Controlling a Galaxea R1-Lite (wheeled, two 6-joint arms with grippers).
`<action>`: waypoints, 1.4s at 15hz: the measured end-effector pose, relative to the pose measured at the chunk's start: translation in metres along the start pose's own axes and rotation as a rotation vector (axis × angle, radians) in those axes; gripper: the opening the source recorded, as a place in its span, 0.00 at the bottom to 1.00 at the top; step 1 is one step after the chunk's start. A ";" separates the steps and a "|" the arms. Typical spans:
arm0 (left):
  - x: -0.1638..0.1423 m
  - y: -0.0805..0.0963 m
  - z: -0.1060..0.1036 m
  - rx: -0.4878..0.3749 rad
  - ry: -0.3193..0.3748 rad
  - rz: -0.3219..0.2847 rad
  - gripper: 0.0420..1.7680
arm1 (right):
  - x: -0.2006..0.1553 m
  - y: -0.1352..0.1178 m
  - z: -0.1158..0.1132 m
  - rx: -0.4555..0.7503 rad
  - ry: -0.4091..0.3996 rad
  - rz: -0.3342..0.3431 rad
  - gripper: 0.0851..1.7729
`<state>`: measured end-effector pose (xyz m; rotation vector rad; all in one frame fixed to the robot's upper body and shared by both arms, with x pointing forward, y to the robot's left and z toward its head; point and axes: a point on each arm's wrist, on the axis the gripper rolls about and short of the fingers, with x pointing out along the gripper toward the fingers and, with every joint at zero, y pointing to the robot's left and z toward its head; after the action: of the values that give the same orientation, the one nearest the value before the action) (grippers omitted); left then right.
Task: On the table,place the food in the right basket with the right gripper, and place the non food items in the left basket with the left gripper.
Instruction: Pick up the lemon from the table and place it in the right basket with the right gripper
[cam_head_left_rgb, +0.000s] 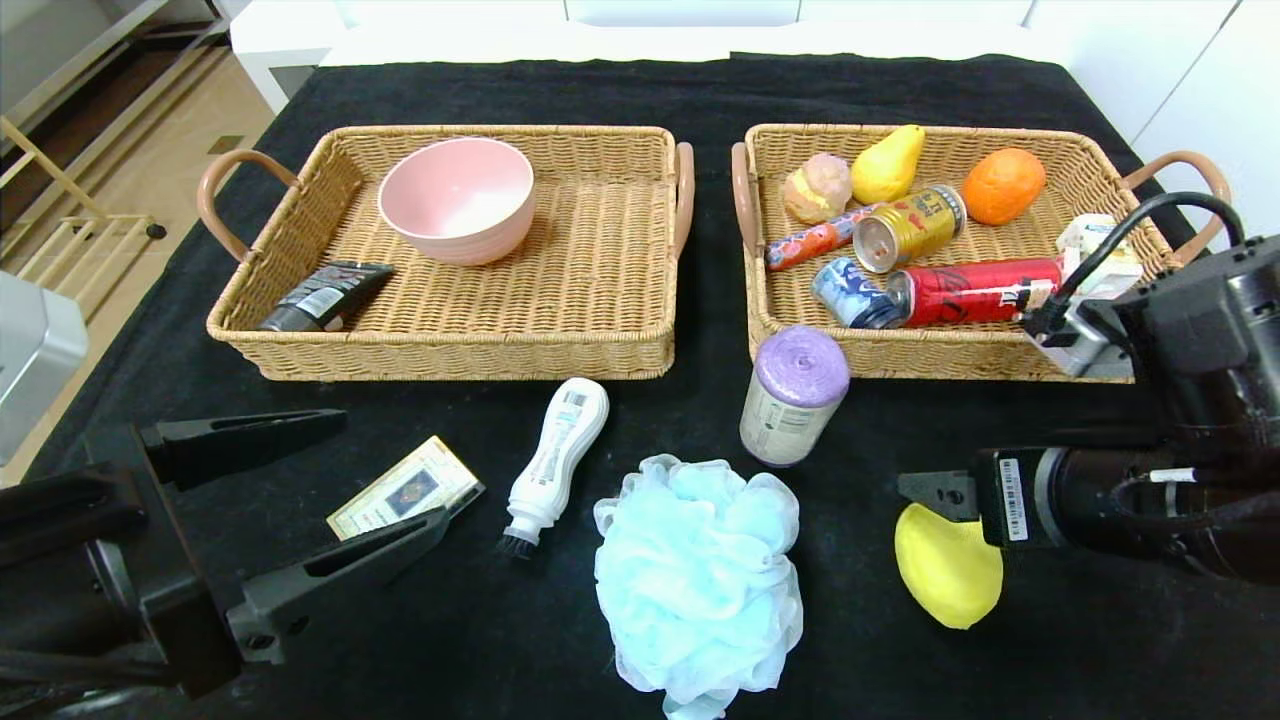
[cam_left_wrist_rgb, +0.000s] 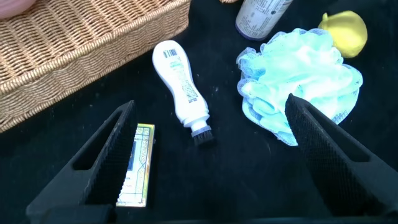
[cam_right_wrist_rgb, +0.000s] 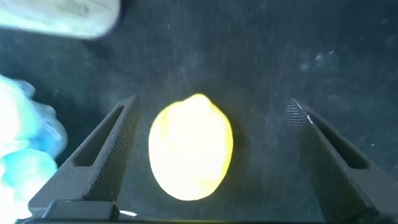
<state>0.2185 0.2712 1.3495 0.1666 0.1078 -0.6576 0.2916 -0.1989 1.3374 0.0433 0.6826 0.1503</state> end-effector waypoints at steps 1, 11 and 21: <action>0.000 0.000 0.000 0.000 0.000 0.000 0.97 | 0.001 0.000 -0.003 -0.009 0.023 -0.006 0.96; -0.001 0.000 0.001 0.001 -0.004 -0.001 0.97 | 0.015 0.006 -0.014 -0.005 0.094 0.000 0.96; -0.002 0.001 0.001 0.004 -0.009 0.008 0.97 | 0.026 0.010 -0.015 -0.013 0.117 -0.011 0.96</action>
<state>0.2175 0.2729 1.3513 0.1677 0.0974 -0.6501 0.3006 -0.1851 1.3106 0.0186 0.7987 0.1473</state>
